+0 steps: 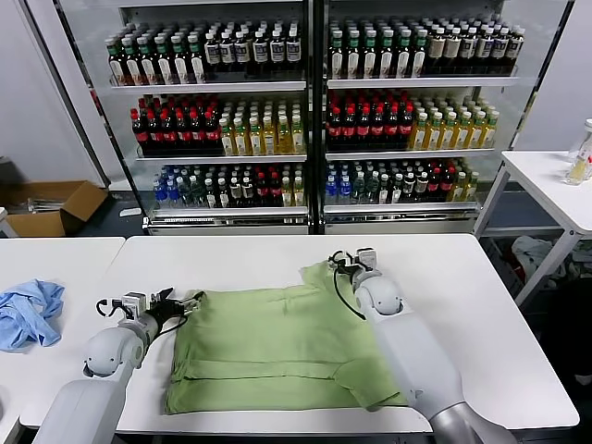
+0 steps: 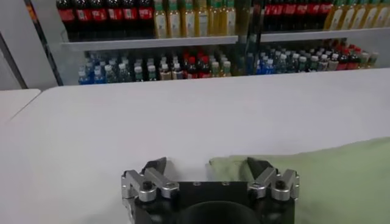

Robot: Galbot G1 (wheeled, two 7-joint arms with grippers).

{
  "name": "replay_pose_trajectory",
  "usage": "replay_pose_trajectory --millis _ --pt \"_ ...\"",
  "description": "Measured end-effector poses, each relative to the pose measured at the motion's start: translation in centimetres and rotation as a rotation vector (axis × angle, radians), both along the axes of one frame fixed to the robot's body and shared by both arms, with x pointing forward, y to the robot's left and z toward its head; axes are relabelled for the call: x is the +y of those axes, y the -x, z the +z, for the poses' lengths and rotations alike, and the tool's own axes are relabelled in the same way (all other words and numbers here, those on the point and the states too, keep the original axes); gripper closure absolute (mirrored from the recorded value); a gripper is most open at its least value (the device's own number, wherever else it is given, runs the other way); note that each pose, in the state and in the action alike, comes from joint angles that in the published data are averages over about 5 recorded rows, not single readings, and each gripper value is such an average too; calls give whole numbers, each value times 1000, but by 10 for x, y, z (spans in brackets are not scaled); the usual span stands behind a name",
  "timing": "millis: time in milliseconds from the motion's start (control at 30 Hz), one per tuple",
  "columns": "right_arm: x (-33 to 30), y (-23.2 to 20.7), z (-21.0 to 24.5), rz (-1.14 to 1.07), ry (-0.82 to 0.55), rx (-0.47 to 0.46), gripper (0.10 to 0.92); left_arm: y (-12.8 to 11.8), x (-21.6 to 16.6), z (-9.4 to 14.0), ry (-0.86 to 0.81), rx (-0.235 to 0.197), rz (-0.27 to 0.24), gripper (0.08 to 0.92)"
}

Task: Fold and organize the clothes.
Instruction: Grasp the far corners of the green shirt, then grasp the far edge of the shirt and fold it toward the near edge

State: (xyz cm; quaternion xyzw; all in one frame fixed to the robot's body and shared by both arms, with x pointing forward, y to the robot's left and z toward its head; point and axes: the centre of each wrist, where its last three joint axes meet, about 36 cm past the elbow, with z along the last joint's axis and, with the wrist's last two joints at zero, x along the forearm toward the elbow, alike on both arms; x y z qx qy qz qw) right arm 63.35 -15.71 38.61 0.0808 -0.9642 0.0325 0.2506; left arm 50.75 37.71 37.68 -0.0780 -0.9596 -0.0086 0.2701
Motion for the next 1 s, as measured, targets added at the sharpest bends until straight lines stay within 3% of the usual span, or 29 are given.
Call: replay_pose_trajectory --millis 433,733,833,1000 --pt "1 -4 -9 -1 -10 11 619 1 0 -8 22 9 -22 639" --pt "-5 2 -7 4 -19 1 876 4 3 -7 33 -12 -26 886" --pt "-12 10 -1 5 -31 -8 916 7 6 -6 40 -26 -19 915" --pt "-29 34 16 14 -69 -40 916 17 12 3 61 -57 -13 917"
